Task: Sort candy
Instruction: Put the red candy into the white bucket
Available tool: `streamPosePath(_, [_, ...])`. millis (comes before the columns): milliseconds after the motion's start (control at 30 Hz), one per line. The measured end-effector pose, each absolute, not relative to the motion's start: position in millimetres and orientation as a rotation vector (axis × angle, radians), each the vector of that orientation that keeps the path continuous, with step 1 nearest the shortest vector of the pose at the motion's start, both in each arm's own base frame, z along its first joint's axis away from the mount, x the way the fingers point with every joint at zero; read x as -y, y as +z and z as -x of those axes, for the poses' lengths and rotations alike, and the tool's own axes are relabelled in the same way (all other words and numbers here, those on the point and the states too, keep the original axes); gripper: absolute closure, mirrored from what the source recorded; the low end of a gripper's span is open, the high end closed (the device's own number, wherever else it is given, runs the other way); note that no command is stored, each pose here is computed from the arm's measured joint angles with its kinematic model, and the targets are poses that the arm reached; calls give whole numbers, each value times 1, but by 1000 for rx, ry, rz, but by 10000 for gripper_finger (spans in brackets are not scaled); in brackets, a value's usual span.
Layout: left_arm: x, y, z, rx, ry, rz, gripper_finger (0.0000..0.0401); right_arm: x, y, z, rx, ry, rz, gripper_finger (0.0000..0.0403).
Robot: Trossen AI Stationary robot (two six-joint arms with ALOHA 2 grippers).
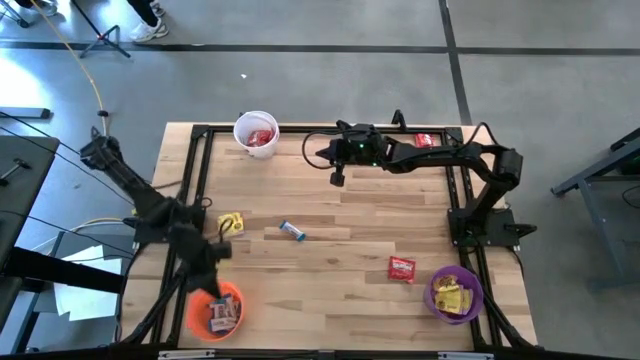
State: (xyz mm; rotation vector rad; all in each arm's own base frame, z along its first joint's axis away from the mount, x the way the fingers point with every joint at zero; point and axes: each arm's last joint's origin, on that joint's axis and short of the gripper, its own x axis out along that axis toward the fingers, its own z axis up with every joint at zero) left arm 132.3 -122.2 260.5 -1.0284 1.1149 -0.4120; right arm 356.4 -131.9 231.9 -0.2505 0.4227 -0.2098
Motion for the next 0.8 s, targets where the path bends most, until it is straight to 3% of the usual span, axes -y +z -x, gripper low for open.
streamPosePath(200, [83,264,-150,-867,-443,725,400,124,238,-357,-406,-191,265,403])
streamPosePath(467, [26,245,-184,-761,-304,283,401,117,212,-334,-271,-109,199,403])
streamPosePath(800, [-40,206,-239,-484,-130,6,401,105,194,-272,-325,-371,55,403])
